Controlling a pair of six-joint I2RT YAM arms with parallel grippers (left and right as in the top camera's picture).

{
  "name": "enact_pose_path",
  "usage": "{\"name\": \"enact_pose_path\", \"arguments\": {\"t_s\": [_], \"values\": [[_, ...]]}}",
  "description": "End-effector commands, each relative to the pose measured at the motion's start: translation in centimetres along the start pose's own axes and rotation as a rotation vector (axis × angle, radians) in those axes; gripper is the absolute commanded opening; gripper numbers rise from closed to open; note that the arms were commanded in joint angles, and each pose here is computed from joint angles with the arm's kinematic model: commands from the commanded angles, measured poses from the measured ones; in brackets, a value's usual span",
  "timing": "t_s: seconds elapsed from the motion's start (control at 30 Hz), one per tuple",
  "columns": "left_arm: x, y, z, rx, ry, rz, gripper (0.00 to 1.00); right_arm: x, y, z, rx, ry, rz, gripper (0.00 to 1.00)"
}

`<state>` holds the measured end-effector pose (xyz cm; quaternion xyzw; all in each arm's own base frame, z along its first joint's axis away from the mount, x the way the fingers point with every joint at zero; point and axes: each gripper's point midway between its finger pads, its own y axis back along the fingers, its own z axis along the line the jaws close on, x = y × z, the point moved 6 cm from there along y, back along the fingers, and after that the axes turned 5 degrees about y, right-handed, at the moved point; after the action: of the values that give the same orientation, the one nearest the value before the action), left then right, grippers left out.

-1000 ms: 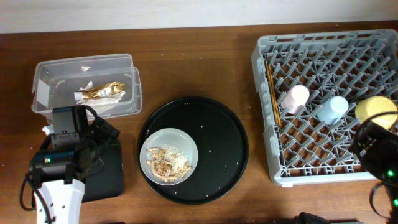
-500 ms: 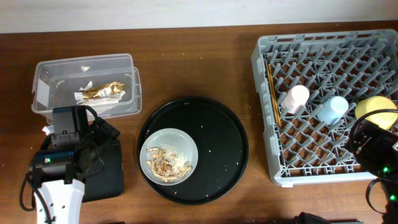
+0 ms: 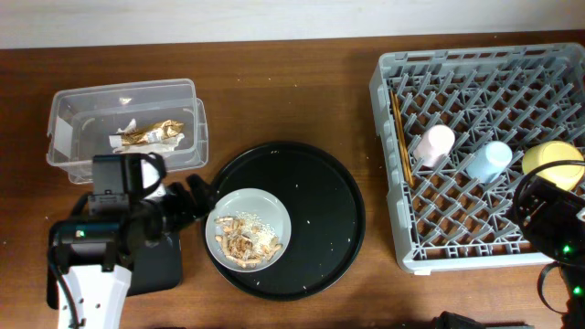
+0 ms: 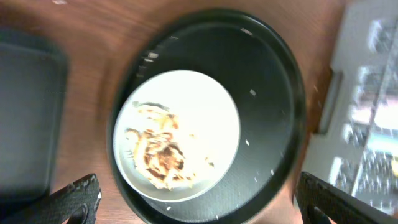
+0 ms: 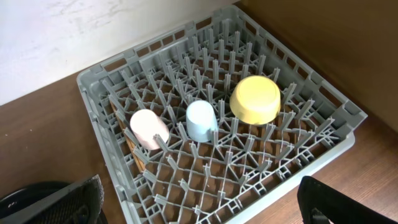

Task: Sort waste into correct bins and load items into the dishwasher rack
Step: 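Reach the left gripper to the white plate and grasp its rim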

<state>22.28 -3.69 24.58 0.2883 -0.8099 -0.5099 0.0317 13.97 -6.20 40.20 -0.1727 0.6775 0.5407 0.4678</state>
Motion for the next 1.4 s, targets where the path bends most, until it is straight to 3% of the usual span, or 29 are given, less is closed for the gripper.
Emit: {"name": "enact_pose_path", "arguments": {"t_s": [0.0,0.13,0.27,0.5,0.6,0.83,1.37], "values": [[-0.1,2.4,-3.6,-0.014,-0.189,-0.037,0.99,-0.3,0.4,-0.1,0.001,-0.008,-0.019,0.98],[1.1,2.7,-6.3,-0.131,-0.299,-0.006,0.99,-0.3,0.4,-0.1,0.001,-0.008,-0.019,0.98],[2.7,0.1,-8.1,-0.235,-0.325,0.021,0.99,-0.3,0.4,-0.1,0.001,-0.008,-0.019,0.99],[6.3,-4.4,-11.9,-0.118,-0.390,0.234,0.99,-0.3,0.4,-0.1,0.001,-0.008,-0.019,0.98],[7.0,-6.0,-12.4,-0.139,-0.414,0.256,0.99,-0.3,0.4,-0.1,0.001,-0.008,-0.019,0.98],[8.8,-10.5,-11.2,-0.462,-0.249,0.108,0.99,-0.3,0.4,-0.1,0.001,-0.008,-0.019,0.98],[9.5,-16.4,-11.8,-0.488,-0.210,0.107,0.99,-0.3,0.4,-0.1,0.001,-0.008,-0.019,0.98]]}}
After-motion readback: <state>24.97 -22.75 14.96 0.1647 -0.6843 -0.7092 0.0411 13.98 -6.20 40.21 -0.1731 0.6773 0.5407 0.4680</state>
